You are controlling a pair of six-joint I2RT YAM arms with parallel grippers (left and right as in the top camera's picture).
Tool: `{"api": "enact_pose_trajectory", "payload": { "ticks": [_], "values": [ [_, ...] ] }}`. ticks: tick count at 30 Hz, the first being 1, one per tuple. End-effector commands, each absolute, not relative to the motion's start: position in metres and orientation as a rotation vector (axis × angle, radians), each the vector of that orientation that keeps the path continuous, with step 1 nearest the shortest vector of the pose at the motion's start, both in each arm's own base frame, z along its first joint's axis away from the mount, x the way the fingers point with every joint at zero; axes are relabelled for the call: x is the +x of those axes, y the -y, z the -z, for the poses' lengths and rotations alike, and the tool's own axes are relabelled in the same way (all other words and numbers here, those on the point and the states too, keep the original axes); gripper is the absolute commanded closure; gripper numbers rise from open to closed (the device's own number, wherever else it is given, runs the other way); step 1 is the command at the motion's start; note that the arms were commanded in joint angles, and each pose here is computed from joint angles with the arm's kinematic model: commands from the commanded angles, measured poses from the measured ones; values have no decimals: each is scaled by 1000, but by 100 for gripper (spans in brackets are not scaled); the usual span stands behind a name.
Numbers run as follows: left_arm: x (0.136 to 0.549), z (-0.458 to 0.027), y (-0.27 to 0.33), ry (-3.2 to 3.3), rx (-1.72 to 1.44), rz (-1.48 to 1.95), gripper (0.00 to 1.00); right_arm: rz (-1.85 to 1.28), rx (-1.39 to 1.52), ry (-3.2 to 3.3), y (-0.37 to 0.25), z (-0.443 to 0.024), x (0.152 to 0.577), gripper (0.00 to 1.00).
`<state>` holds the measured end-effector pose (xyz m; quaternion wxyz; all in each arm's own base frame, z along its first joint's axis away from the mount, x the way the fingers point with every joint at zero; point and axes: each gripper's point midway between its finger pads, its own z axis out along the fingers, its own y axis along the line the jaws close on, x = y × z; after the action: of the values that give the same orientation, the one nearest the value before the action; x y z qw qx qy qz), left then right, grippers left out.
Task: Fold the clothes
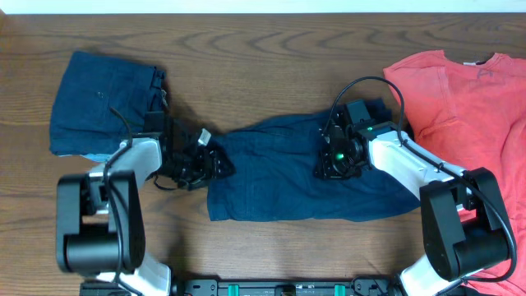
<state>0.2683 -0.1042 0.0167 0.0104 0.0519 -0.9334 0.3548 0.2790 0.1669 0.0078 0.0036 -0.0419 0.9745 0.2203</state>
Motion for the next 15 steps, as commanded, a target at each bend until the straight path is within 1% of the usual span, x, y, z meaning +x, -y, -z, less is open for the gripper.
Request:
{"api": "enact_pose_trajectory", "payload": {
  "ticks": [1,3,7,9,12,15],
  "values": [
    [267,-25,81,3068,135,-865,36,-679,-119,-3079,-167,-4,274,81],
    [266,-35,73,3120,149,-790,34,-678,-118,-3082,-167,-4,273,81],
    [263,-40,69,3138,161,-752,18,-677,-117,-3087,-167,-4,272,81],
    [259,-34,69,3119,178,-748,14,-675,-116,-3092,-166,-4,271,81],
    [254,-20,69,3086,188,-739,10,-675,-116,-3095,-166,-4,270,81],
    [250,-5,70,3055,196,-735,10,-674,-116,-3093,-166,-4,271,81]
  ]
}}
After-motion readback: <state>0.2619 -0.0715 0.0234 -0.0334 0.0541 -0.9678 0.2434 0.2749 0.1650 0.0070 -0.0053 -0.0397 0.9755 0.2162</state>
